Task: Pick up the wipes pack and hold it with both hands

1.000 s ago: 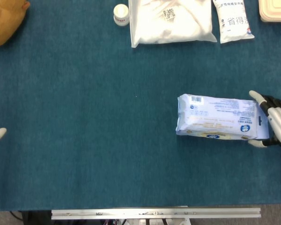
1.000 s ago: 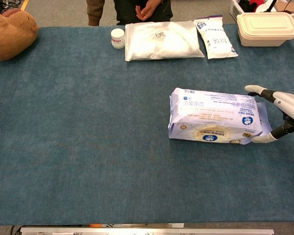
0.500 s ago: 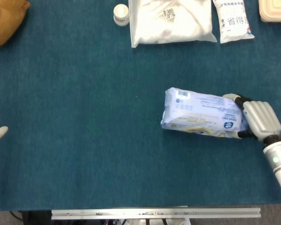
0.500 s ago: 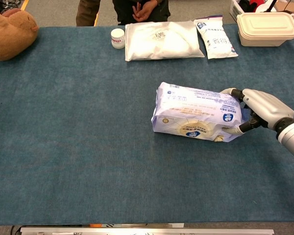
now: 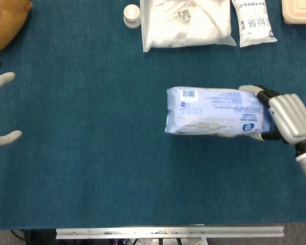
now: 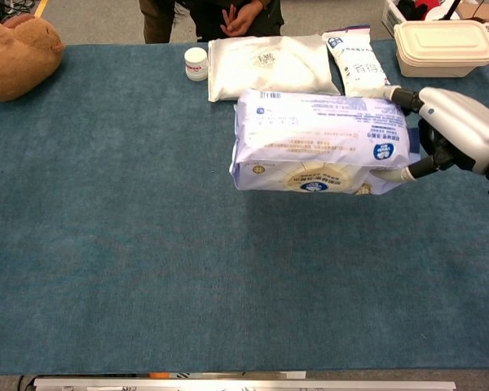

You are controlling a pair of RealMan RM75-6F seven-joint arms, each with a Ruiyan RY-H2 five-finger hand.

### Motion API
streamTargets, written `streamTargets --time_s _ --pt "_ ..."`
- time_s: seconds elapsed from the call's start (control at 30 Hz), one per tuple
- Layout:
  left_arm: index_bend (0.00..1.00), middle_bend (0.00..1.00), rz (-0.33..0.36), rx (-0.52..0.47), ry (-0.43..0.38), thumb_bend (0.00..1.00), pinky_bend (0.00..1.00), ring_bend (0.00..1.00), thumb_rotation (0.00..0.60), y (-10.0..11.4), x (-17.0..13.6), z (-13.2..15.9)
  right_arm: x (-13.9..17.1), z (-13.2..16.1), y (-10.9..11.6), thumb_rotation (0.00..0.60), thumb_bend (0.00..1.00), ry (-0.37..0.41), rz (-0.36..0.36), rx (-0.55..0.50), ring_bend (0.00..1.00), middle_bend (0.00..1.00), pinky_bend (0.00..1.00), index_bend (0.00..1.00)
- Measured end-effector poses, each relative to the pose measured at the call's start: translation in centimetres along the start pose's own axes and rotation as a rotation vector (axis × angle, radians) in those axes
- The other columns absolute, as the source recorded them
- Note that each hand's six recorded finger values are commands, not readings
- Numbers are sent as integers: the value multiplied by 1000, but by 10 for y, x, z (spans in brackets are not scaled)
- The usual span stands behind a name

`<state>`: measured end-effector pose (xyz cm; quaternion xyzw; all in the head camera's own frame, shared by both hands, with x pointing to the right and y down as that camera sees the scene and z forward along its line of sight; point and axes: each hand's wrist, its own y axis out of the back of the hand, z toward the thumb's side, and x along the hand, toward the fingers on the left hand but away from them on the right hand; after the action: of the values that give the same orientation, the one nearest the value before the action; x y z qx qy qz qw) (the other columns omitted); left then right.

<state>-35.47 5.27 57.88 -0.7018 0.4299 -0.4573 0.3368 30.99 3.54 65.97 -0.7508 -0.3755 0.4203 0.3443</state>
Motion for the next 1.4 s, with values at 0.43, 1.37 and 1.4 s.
streamTargets --time_s 0.43,1.37,1.4 --pt "0 5 -97 3 -172 96 94 0 600 -10 27 44 -42 75 12 600 411 139 -9 0 631 558 768 639" --pt "0 0 -151 -77 -150 95 95 0 600 -9 57 61 -97 173 -31 600 411 205 -100 -35 631 557 768 639" --pt "0 0 -151 -83 -148 95 94 0 600 -8 57 61 -98 175 -32 600 411 203 -100 -41 631 556 768 639"
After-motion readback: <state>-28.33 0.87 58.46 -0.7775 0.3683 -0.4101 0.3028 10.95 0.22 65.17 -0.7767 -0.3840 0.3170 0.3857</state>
